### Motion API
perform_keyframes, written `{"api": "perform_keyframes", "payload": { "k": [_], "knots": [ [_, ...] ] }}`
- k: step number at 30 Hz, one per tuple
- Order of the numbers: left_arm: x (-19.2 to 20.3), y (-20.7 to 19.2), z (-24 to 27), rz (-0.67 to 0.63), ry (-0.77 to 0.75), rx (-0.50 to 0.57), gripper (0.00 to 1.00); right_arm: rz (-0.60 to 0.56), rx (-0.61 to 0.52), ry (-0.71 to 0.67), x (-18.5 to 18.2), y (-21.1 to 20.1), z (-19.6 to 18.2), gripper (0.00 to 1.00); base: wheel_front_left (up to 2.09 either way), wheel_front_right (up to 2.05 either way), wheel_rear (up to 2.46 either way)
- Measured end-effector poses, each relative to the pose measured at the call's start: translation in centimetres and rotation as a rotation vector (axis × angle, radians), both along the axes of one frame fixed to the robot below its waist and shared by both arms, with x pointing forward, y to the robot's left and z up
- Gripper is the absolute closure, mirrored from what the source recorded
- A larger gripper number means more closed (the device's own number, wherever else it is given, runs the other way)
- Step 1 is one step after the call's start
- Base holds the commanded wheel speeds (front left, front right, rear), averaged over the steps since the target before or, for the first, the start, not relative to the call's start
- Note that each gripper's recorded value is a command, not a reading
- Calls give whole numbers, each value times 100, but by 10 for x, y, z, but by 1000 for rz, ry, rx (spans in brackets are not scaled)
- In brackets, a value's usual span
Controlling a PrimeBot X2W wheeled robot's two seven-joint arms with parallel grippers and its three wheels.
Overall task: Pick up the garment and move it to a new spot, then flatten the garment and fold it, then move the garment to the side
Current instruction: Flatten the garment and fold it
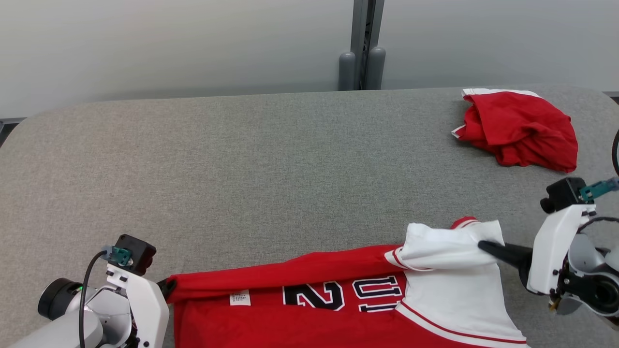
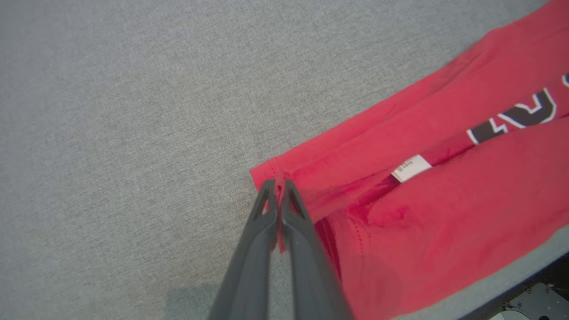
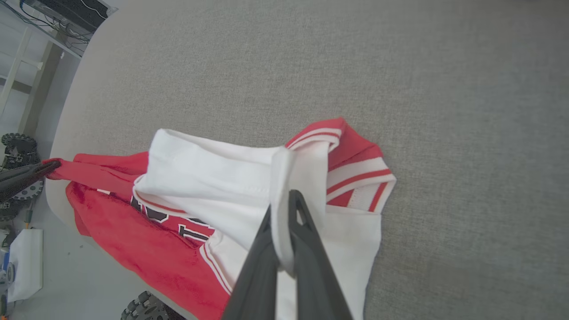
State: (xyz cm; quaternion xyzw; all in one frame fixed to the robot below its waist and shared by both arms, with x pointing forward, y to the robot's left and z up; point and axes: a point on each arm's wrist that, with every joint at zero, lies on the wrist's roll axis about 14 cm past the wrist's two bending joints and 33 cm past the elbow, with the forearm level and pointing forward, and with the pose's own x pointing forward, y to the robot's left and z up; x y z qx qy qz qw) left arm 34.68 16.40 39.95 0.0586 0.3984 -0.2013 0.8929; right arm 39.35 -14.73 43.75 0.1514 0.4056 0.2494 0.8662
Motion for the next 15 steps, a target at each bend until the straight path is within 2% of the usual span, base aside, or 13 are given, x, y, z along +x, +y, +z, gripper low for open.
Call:
{"api": "perform_keyframes", "payload": {
  "k": [15],
  "knots": [
    [-3,3,-7,-5,30,16,100,18,12,84,-21,1,-21,100,0,0,0]
  ]
}}
